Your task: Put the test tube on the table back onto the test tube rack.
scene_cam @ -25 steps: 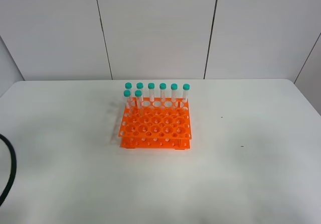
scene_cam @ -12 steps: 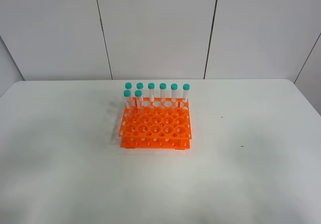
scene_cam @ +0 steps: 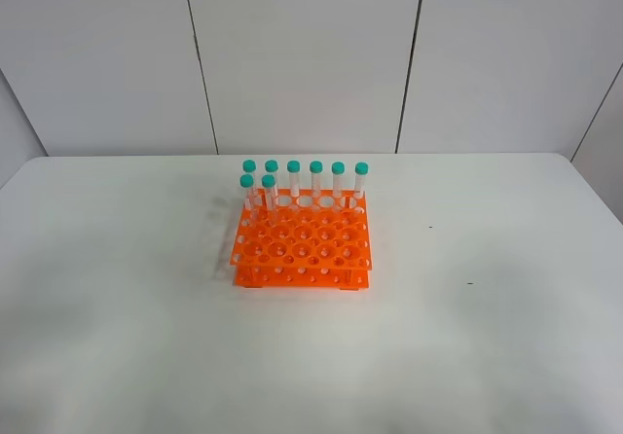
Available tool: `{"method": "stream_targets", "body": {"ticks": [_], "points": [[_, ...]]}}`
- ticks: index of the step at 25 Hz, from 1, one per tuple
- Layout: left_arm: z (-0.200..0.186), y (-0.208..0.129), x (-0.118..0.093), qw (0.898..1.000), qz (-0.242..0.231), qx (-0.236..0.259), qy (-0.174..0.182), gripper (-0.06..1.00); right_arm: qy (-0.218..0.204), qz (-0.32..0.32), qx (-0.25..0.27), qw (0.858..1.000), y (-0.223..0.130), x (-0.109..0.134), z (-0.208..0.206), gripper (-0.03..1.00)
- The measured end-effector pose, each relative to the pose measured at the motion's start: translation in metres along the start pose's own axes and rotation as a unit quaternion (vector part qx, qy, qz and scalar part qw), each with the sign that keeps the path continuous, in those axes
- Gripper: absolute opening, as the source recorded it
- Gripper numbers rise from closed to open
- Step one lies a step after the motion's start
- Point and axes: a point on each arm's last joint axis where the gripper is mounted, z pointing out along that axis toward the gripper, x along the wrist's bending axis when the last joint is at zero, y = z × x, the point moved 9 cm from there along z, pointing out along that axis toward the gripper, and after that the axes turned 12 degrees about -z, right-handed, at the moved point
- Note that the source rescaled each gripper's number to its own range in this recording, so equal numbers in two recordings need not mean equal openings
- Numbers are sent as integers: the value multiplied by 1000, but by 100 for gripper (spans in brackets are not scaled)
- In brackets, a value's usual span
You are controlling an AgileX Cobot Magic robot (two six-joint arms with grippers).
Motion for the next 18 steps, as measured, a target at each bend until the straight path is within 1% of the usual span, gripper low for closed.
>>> {"method": "stream_targets", "body": {"ticks": [4,18], "points": [[-6,0,0,1000,1,-27,-6,95,0,0,0,1000,0,0,0,100],[-7,0,0,1000,1,-29,-7,95,0,0,0,1000,0,0,0,100]]}}
